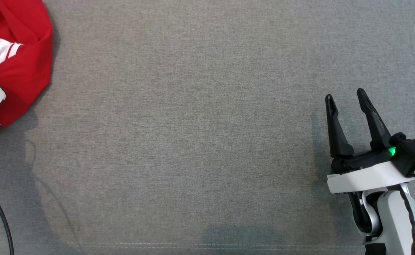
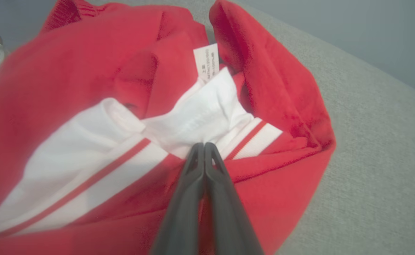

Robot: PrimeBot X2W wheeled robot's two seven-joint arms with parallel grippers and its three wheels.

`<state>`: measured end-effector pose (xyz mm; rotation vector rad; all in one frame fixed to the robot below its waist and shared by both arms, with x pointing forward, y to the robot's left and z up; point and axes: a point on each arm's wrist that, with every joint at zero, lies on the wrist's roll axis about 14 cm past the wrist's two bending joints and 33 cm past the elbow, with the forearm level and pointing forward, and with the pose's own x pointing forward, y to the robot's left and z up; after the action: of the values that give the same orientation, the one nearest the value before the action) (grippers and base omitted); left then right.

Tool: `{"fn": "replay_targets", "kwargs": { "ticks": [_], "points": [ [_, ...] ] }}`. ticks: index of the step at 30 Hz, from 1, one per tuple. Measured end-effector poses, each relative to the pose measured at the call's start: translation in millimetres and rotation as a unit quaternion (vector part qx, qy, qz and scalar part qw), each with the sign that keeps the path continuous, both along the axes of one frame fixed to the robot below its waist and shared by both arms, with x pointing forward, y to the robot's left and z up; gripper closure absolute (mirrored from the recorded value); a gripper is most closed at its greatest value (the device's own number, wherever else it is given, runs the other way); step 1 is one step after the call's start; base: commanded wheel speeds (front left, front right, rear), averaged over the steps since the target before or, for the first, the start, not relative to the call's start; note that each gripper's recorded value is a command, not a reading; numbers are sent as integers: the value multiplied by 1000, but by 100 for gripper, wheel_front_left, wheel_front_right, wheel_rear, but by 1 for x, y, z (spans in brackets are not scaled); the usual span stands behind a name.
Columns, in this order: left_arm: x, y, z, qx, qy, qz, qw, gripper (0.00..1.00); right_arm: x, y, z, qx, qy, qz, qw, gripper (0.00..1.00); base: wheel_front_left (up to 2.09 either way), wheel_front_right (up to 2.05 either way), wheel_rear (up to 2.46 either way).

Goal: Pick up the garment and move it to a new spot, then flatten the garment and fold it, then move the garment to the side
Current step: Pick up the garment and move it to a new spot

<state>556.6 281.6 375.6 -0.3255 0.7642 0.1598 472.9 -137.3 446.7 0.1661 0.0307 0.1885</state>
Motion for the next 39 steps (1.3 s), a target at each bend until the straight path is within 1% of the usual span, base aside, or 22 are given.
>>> {"fn": "replay_targets", "kwargs": {
  "ticks": [3, 7, 10, 11, 13, 15, 16, 17, 22, 26, 29, 34, 37, 39],
  "points": [
    [4, 3, 14, 9, -28, -1, 1000, 100, 1, -1, 4, 2, -5, -2, 1000, 0, 0, 0, 0],
    [14, 4, 42, 30, -77, -17, 996, 100, 2, -2, 13, 4, -17, -5, 1000, 0, 0, 0, 0],
    [25, -4, 74, 48, -134, -36, 989, 100, 0, -8, 23, 3, -29, -13, 999, 0, 0, 0, 0],
    [28, -9, 85, 57, -154, -47, 985, 100, -1, -11, 26, 3, -32, -19, 999, 0, 0, 0, 0],
    [35, -25, 111, 58, -199, -64, 976, 100, -6, -20, 31, 1, -36, -32, 999, 0, 0, 0, 0],
    [39, -49, 134, 57, -242, -92, 964, 100, -11, -32, 36, -1, -40, -49, 998, 0, 0, 0, 0],
    [38, -78, 152, 48, -280, -121, 951, 100, -17, -44, 44, -2, -50, -68, 996, 0, 0, 0, 0],
    [35, -94, 158, 44, -296, -137, 944, 100, -20, -50, 47, -3, -54, -78, 996, 0, 0, 0, 0],
    [7, -189, 169, 3, -333, -233, 913, 100, -39, -81, 62, -11, -69, -123, 990, 0, 0, 0, 0],
    [-21, -262, 189, -29, -358, -317, 878, 100, -59, -105, 68, -17, -72, -160, 984, 0, 0, 0, 0],
    [-46, -309, 188, -55, -350, -373, 858, 100, -73, -118, 73, -23, -75, -182, 980, 0, 0, 0, 0],
    [-99, -382, 151, -116, -287, -457, 834, 100, -99, -145, 72, -13, -67, -226, 972, 0, 0, 0, 0],
    [-115, -409, 130, -130, -255, -490, 823, 100, -113, -157, 72, -10, -63, -248, 967, 0, 0, 0, 0],
    [-121, -422, 115, -134, -232, -508, 819, 100, -121, -162, 69, -6, -56, -258, 964, 0, 0, 0, 0]
  ]
}}
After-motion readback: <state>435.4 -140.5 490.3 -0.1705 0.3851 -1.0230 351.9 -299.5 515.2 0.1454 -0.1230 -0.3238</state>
